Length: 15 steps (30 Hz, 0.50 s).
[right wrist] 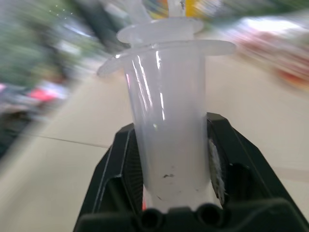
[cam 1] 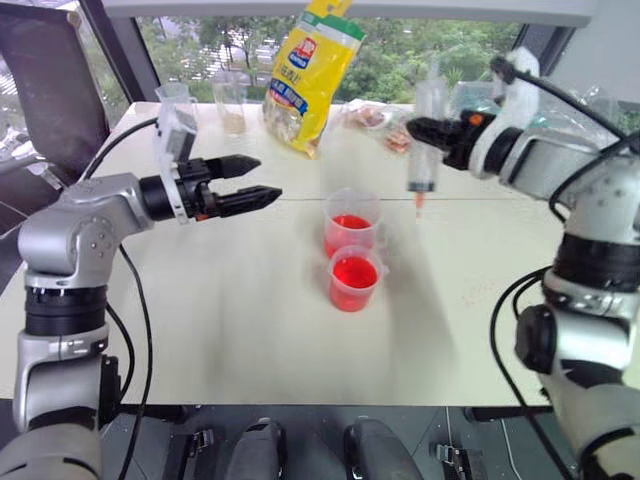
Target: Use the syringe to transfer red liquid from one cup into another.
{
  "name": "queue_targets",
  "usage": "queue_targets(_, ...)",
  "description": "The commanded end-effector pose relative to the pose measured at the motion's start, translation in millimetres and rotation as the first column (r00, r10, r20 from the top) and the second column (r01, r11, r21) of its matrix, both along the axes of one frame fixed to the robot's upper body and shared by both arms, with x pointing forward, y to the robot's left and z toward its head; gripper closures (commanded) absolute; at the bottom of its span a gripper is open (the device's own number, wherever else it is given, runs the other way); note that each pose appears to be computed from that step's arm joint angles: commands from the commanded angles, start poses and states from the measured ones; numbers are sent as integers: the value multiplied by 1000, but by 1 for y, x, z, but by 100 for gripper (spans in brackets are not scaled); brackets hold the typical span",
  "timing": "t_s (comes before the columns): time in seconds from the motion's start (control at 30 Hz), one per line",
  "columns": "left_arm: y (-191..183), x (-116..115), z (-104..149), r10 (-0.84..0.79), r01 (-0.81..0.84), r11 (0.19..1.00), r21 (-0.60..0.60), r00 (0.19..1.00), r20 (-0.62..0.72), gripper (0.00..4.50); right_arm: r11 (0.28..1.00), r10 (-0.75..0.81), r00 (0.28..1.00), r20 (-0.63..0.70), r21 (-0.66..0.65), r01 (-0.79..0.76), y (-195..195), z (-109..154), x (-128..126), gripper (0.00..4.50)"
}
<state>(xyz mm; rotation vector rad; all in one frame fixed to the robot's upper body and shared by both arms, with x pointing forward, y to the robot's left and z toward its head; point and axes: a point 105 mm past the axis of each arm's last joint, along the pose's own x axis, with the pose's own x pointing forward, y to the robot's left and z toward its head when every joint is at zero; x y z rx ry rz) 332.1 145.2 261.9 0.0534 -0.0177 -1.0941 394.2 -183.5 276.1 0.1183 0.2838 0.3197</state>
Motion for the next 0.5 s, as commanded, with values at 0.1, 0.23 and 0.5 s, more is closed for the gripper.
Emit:
queue_targets(0.1, -1, -8, 0, 15, -15, 1000, 7, 999, 42, 3, 987, -54, 969, -242, -162, 15, -17, -50, 4, 311)
queue_targets(0.23, -2, -12, -6, 22, -22, 1000, 6, 999, 33, 3, 978, -72, 926, -370, -211, -8, -23, -83, 2, 311)
queue_targets(0.5, -2, -18, -9, 41, -41, 999, 8, 999, 25, 3, 957, -114, 887, -448, -289, -22, -30, -122, 2, 311)
